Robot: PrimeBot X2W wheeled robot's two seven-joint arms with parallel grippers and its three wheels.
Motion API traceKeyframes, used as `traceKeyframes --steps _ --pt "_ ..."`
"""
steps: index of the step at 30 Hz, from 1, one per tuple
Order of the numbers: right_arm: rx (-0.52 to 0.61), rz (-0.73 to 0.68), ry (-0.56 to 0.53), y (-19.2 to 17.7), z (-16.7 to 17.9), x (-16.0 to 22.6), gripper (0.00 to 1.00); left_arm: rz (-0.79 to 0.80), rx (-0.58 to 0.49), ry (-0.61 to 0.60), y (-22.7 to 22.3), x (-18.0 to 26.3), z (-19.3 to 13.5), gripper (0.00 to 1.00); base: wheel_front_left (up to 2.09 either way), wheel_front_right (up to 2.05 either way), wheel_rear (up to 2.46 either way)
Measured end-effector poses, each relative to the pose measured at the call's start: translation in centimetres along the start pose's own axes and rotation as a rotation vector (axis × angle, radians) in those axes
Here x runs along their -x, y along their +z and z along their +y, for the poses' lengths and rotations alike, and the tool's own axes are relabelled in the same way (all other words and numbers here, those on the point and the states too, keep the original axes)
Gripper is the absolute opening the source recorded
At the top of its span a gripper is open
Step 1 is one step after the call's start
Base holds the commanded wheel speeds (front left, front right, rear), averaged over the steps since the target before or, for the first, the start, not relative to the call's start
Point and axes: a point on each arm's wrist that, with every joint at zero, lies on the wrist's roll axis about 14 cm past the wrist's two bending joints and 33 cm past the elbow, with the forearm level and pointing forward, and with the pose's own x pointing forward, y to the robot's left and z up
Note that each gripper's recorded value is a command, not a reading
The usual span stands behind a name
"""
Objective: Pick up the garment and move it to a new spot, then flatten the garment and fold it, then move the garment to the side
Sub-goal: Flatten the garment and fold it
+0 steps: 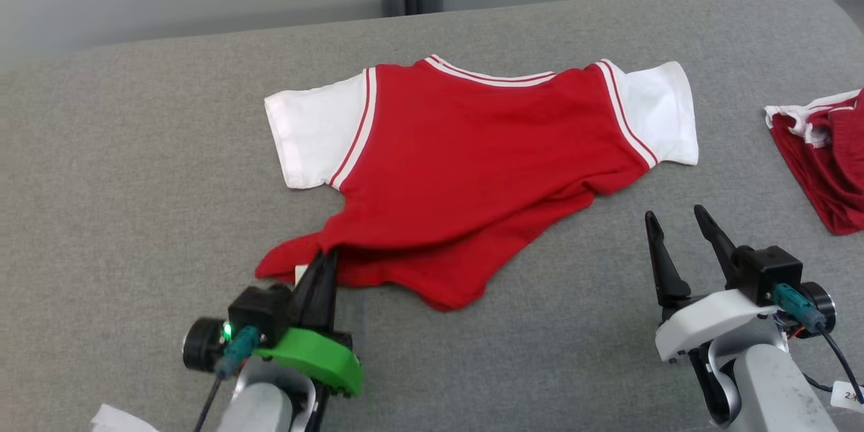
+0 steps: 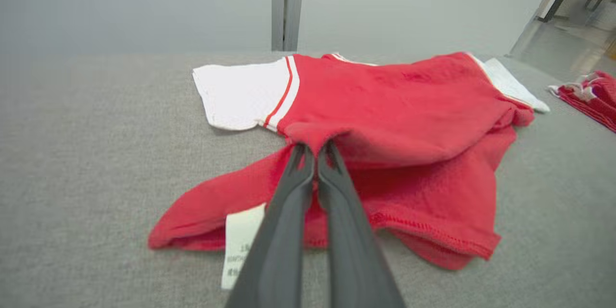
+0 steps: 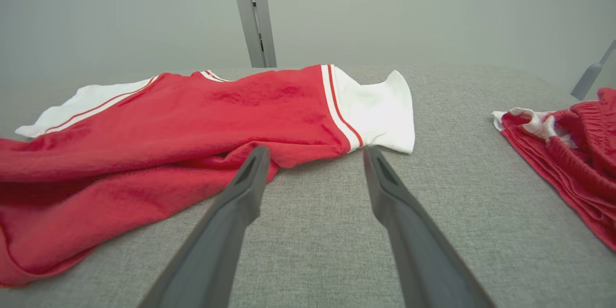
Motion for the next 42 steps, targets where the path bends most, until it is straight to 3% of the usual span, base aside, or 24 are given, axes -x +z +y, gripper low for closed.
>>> traceKeyframes --steps 4,7,18,19,20,25,35,42 --pt "-0.017 0.01 0.008 -0.4 0.4 0.2 1.0 -0.278 -0.052 -0.018 9.2 -0.8 -0.4 0.0 0.0 0.0 0.0" --pt "-0.024 0.013 0.019 -0.5 0.9 0.1 1.0 -0.347 -0.085 -0.001 11.7 -1.0 0.3 0.0 0.0 0.0 0.0" --pt "-0.028 0.031 0.024 -1.3 0.8 -1.4 1.0 -0.255 -0.26 0.143 13.1 -6.9 10.0 0.0 0.0 0.0 0.0" --pt "-0.027 0.039 0.021 -1.6 0.7 -1.4 1.0 -0.238 -0.263 0.166 12.8 -7.3 10.9 0.29 0.0 0.0 0.0" --pt "-0.028 0.046 0.018 -1.9 0.6 -1.5 1.0 -0.203 -0.255 0.203 11.9 -7.7 12.1 1.0 0.0 0.0 0.0" --pt "-0.03 0.074 -0.01 -2.9 -0.4 -1.3 1.0 -0.176 -0.189 0.273 10.5 -9.4 13.3 1.0 0.0 0.0 0.0" --pt "-0.035 0.071 -0.012 -2.7 -0.4 -0.9 1.0 -0.045 -0.032 0.23 2.6 -5.5 8.9 1.0 0.0 0.0 0.0" --pt "-0.042 0.07 0.016 -2.5 0.7 -0.5 1.0 0.005 0.062 0.191 -0.1 -2.8 5.5 1.0 0.0 0.0 0.0"
